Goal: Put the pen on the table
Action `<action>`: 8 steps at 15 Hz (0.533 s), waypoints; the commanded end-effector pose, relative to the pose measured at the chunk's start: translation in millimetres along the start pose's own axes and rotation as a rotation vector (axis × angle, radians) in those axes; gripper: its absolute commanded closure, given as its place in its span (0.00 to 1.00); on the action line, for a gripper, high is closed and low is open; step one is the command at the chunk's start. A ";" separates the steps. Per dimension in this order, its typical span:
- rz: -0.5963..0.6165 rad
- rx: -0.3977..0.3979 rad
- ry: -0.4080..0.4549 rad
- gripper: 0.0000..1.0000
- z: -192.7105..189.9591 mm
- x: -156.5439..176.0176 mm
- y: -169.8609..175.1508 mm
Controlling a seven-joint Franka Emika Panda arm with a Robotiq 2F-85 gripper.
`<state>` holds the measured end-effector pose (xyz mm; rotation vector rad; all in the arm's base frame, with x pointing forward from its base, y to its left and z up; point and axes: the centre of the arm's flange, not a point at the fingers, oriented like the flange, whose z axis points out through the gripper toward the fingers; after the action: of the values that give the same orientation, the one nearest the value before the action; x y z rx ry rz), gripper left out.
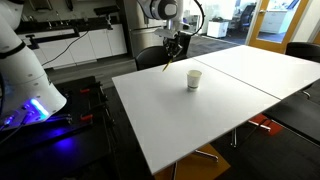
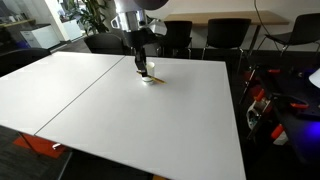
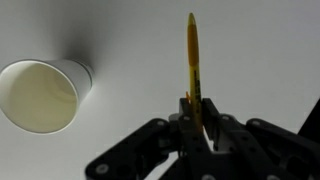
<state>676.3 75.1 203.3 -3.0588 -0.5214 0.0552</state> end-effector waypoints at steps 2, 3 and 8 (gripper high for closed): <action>-0.119 -0.019 -0.115 0.96 4.6 43.6 -1.6; -0.141 -0.026 -0.136 0.96 6.5 48.3 -4.2; -0.216 -0.068 -0.210 0.51 16.2 65.9 -17.0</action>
<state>704.9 105.4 188.2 -3.0466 -0.7968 0.3071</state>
